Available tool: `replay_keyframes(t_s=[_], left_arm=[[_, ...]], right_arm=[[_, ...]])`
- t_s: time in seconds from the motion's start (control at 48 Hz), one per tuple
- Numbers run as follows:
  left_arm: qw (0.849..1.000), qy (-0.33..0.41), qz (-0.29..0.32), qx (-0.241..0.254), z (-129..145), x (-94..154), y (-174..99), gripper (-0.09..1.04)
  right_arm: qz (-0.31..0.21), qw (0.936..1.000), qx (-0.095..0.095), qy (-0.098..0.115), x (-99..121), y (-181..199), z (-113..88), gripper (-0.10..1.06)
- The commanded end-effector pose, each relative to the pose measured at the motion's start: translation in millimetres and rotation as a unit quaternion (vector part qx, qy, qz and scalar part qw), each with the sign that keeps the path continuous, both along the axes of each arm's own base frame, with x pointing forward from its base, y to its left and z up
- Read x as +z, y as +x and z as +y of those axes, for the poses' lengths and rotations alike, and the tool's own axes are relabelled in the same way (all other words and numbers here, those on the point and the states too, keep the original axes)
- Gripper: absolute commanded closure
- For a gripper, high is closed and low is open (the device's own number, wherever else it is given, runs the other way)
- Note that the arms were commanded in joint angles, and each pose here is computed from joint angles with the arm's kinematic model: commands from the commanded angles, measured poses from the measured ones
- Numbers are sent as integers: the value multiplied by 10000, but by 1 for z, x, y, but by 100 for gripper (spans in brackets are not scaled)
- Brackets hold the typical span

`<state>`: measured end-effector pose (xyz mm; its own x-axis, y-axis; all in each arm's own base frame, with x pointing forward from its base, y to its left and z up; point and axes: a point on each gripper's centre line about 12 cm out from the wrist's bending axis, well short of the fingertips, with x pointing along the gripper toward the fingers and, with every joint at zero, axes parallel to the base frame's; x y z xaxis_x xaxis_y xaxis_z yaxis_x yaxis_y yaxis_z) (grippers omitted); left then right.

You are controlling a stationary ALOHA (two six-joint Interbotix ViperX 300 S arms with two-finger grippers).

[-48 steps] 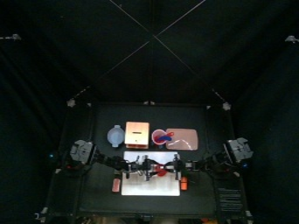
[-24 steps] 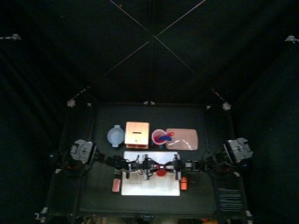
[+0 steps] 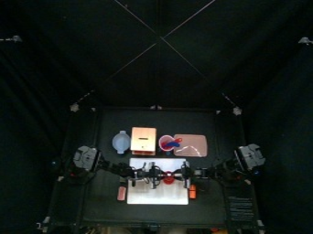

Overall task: Get the cutter from the drawer then cut the dough then place the extra dough in the bowl
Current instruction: Cut the dough

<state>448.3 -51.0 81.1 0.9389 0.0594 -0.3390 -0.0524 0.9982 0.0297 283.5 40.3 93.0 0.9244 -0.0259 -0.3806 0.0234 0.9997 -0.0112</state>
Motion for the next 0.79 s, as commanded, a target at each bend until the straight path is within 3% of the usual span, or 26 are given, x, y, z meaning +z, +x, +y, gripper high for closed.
replay_keyframes(t_s=[0.021, 0.333, 0.604, 0.792], left_arm=[[10000, -14, -84, -24, -1, 9, 2, 40], [9998, -32, 178, -72, -3, 0, 0, 41], [9986, -76, 523, -89, -5, -21, -5, 41], [9964, -189, 820, -81, -17, -44, -16, 41]], right_arm=[[-108, 9999, -25, 60, 7, -1, 0, 38], [-90, 10000, -28, 26, 7, -1, 0, 53], [238, 9996, -47, 127, -3, -4, 4, 54], [363, 9988, -182, 265, -8, -8, 13, 54]])
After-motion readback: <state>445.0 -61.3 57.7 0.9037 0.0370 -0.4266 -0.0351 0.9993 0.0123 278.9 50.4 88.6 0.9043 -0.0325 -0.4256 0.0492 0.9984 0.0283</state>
